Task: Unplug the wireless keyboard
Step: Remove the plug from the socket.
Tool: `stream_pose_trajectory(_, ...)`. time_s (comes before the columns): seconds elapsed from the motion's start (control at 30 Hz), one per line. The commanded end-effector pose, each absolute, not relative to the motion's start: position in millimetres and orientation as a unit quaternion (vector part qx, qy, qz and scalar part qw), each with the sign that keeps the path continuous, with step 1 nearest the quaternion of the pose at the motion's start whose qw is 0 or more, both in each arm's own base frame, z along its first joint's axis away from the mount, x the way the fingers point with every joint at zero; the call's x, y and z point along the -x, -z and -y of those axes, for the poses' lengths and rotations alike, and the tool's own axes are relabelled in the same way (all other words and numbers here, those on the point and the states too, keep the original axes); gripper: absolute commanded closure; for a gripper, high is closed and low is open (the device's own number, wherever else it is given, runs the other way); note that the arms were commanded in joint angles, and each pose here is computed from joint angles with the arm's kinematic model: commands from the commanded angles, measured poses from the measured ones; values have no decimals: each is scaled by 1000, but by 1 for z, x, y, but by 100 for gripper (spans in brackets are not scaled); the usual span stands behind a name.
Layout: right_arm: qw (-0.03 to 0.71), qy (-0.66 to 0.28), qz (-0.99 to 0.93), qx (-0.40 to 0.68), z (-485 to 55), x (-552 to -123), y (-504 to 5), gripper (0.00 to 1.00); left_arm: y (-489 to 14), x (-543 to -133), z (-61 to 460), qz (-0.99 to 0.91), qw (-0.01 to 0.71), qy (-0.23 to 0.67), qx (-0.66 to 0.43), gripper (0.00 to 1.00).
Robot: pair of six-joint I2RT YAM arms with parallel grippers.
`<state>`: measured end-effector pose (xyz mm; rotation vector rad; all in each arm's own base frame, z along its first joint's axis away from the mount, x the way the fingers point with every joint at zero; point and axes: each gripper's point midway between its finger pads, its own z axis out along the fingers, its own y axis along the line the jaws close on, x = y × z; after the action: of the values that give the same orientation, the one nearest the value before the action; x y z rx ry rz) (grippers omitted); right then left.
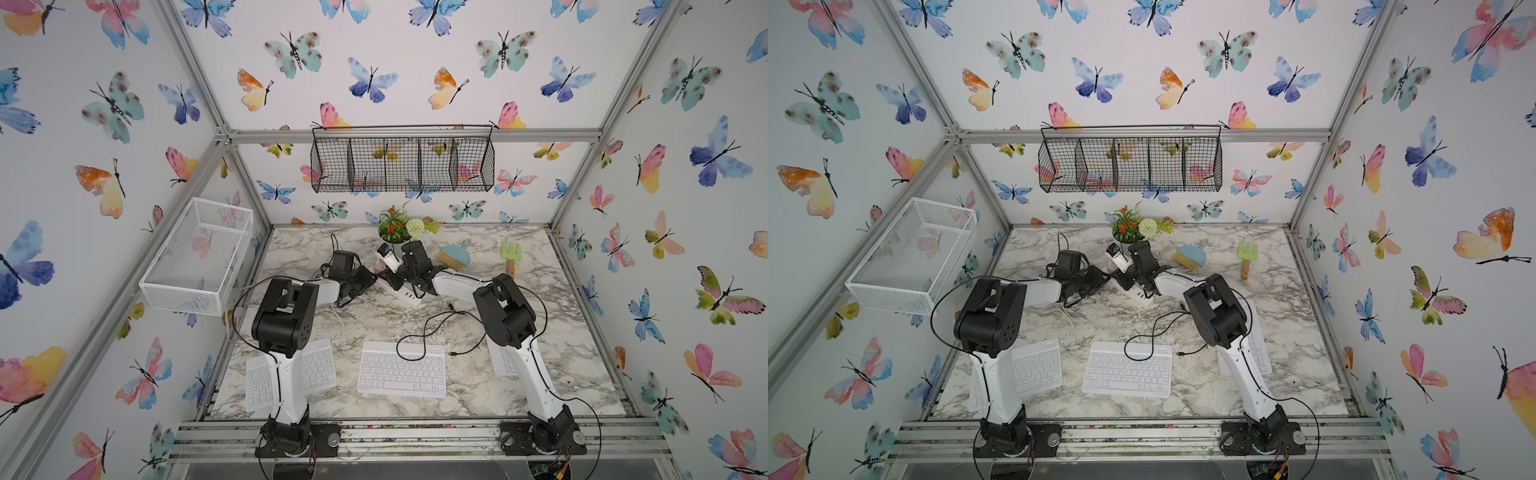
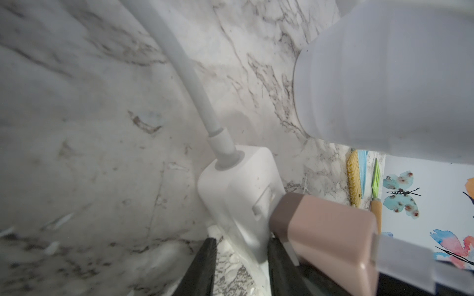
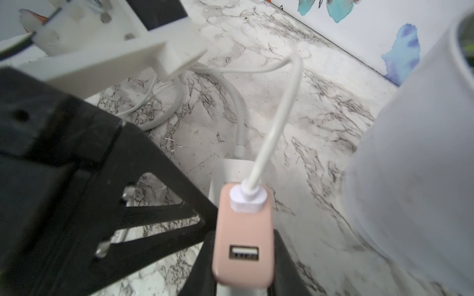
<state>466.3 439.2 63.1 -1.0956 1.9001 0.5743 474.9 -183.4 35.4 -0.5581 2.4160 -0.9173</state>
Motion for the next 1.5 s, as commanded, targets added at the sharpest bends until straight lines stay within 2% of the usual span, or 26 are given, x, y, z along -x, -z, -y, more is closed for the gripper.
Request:
stream_pose_trajectory(0.0,437,-207,-761,432,-437,-475,-65,82,14,-446,171,-914,184,286,220,65)
stream_pose_trajectory(0.33,499,-160,-709,471,-451,-461,-96,84,22,-439,170,-920,173,277,216,65)
stream_pose_trajectory(0.43,490,-190,-714,464,-455,-459,-105,85,22,-435,170,-922,171,274,213,65)
stream_pose_trajectory(0.6,455,-317,-726,406,-449,-464,-128,86,27,-431,171,-926,162,271,209,65)
stream_pose_trajectory(0.8,446,-359,-704,421,-453,-454,-147,86,31,-427,170,-927,159,268,208,65)
stream_pose_trajectory(1.03,475,-319,-691,442,-450,-450,-154,86,37,-423,173,-929,153,265,206,65)
stream_pose_trajectory(1.3,529,-227,-616,538,-470,-410,-155,86,38,-423,172,-932,151,259,205,65)
stream_pose_trajectory(1.47,536,-235,-612,531,-469,-406,-161,86,41,-422,171,-933,149,256,205,65)
